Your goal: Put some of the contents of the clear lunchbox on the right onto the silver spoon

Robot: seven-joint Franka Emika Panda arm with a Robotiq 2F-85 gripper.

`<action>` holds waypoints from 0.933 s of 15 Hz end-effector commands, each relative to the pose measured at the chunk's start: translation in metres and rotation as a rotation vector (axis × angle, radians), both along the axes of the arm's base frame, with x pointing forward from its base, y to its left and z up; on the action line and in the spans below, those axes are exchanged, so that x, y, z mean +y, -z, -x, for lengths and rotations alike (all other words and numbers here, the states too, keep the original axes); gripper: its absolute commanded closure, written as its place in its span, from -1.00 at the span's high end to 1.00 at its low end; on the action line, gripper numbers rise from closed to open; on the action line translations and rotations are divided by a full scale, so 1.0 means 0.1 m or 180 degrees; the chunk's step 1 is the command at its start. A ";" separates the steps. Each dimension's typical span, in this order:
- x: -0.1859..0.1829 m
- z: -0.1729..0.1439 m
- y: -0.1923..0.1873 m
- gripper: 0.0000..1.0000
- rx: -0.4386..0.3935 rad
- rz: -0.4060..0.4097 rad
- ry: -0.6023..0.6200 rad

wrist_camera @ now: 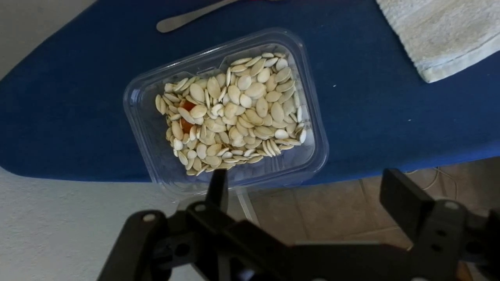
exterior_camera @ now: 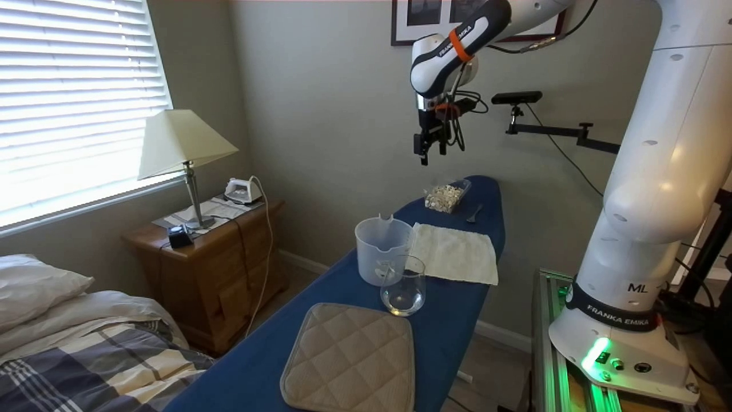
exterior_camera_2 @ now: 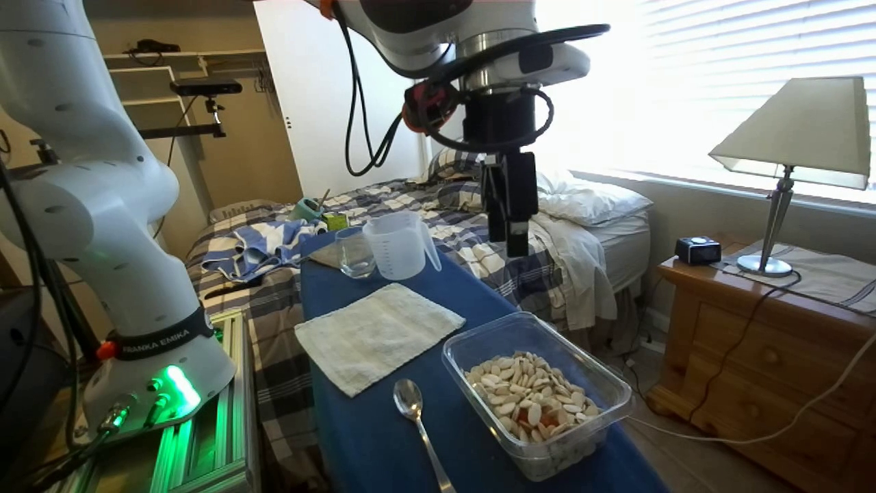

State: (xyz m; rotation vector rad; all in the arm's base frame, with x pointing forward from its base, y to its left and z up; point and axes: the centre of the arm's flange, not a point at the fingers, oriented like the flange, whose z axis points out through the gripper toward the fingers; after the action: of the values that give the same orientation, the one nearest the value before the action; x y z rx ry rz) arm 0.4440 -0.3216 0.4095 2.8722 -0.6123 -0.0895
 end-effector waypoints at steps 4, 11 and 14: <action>-0.16 0.02 0.06 1.00 -0.0046 0.0057 0.0023; -0.59 0.32 0.28 1.00 0.0426 -0.0149 -0.0231; -0.69 0.37 0.46 1.00 0.0462 -0.0163 -0.0311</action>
State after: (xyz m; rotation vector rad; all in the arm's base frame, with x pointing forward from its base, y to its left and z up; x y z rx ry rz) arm 0.4038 -0.3735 0.3754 2.9095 -0.5019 -0.2686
